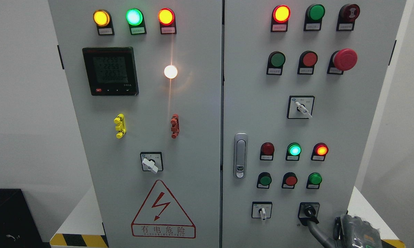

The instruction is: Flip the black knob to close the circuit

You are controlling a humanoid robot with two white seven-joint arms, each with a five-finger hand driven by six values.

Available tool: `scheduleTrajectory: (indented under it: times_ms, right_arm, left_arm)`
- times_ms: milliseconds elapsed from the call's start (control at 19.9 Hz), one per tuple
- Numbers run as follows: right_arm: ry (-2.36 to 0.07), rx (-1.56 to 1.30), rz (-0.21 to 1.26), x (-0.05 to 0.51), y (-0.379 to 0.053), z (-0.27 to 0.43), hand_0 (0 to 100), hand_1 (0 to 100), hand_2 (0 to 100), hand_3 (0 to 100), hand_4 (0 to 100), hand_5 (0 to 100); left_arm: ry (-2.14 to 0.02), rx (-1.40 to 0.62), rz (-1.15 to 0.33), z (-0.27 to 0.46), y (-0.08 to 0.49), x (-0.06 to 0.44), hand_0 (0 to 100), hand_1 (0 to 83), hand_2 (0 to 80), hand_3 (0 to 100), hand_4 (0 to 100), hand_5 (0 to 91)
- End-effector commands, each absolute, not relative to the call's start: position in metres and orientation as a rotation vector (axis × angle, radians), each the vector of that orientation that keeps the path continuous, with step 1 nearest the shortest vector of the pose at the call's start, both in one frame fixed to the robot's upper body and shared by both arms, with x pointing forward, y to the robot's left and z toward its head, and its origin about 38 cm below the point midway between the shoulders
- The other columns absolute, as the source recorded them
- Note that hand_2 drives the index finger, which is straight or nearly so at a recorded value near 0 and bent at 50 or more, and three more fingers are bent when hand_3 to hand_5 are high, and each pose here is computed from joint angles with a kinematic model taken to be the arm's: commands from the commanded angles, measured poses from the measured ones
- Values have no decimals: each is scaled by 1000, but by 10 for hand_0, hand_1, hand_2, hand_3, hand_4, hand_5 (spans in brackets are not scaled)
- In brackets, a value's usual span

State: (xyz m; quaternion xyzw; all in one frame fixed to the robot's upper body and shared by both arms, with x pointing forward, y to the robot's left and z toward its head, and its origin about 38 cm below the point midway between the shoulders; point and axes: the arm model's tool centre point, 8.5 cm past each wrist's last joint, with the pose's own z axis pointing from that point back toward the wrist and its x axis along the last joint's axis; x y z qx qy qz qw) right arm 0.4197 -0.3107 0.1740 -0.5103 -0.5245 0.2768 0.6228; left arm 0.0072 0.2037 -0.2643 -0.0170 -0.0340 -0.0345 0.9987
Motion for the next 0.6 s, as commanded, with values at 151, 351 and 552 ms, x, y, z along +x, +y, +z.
scheduleTrajectory:
  times_ms: [151, 351, 552]
  right_arm:
    - [-1211, -1178, 620, 421, -314, 178, 0, 50, 866, 1000, 863, 914]
    - [-1212, -1176, 621, 421, -313, 178, 0, 50, 866, 1000, 863, 914]
    - [-1211, -1174, 621, 421, -313, 177, 0, 50, 865, 1000, 863, 914]
  left_arm:
    - [-70, -36, -67, -265, 203, 1, 120, 556, 0, 0, 0, 0]
    - [-70, -36, -67, -265, 203, 1, 120, 556, 0, 0, 0, 0]
    - [-70, -36, -67, -265, 203, 1, 120, 556, 0, 0, 0, 0]
